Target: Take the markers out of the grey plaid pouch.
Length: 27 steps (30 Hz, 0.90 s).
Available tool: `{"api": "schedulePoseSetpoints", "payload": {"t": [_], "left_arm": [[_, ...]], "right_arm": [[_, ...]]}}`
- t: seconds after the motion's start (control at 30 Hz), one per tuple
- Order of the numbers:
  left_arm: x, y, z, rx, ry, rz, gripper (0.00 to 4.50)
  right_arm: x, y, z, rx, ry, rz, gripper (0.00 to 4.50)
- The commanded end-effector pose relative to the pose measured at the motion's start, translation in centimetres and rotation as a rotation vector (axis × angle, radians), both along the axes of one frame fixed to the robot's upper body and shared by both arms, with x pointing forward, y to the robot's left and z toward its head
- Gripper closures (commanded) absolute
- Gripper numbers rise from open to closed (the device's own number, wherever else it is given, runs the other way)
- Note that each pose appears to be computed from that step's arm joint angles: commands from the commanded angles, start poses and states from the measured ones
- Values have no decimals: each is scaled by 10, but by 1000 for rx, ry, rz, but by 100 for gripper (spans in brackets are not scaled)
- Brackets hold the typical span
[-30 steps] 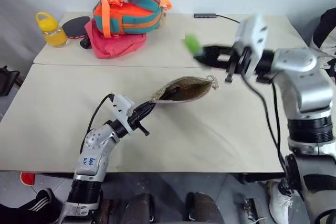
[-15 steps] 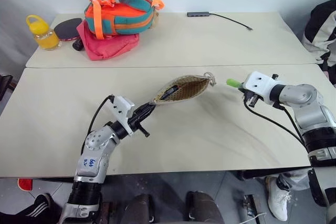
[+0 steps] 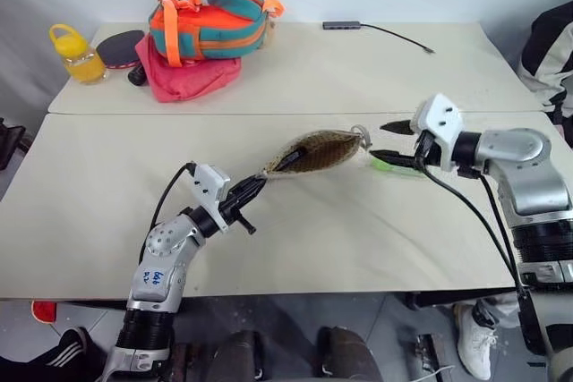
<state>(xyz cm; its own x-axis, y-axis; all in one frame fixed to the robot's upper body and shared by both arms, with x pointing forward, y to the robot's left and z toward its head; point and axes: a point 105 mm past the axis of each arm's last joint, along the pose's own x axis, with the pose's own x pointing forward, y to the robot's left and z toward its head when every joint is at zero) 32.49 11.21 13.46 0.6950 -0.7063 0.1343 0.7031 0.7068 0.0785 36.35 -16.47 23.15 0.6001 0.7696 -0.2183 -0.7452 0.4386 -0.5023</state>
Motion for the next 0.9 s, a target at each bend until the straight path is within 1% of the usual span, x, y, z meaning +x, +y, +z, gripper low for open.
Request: {"api": "schedulePoseSetpoints", "payload": {"t": [0.03, 0.07, 0.1, 0.2, 0.23, 0.27, 0.37, 0.47, 0.53, 0.6, 0.7, 0.8, 0.87, 0.9], "left_arm": [[-3, -6, 13, -22, -44, -28, 450], [-3, -6, 13, -23, -44, -29, 450], [-3, -6, 14, -29, -41, -29, 450], [-1, -8, 16, -39, -25, -28, 450], [0, -9, 17, -42, -20, -29, 450], [-1, -11, 18, -52, -13, -35, 450], [-1, -14, 20, -54, -6, -47, 450], [-6, -20, 20, -35, -4, -81, 450], [-9, -24, 18, -34, 8, -106, 450], [-11, -26, 17, -29, 20, -124, 450], [-21, -34, 16, -32, 57, -191, 450], [-32, -41, 21, -106, 128, -281, 450], [-38, -41, 21, -168, 197, -338, 450], [-39, -40, 20, -182, 216, -347, 450]], "right_arm": [[-16, 29, 47, 114, -107, 102, 175], [-20, 36, 51, 129, -113, 126, 175], [-25, 46, 49, 116, -113, 162, 175], [-32, 63, 23, -11, -112, 216, 175], [-32, 67, 17, 1, -82, 221, 175], [-28, 70, 13, 13, -67, 210, 192], [-22, 77, 3, 10, -54, 193, 266], [-16, 84, -11, -39, -58, 177, 377], [-10, 83, -22, -129, -96, 161, 447], [-7, 83, -27, -175, -125, 157, 447], [-6, 84, -33, -298, -182, 188, 447], [-18, 79, -19, -407, -181, 286, 447], [-36, 83, 4, -257, 2, 352, 447], [-41, 84, 12, -239, 27, 385, 447]]}}
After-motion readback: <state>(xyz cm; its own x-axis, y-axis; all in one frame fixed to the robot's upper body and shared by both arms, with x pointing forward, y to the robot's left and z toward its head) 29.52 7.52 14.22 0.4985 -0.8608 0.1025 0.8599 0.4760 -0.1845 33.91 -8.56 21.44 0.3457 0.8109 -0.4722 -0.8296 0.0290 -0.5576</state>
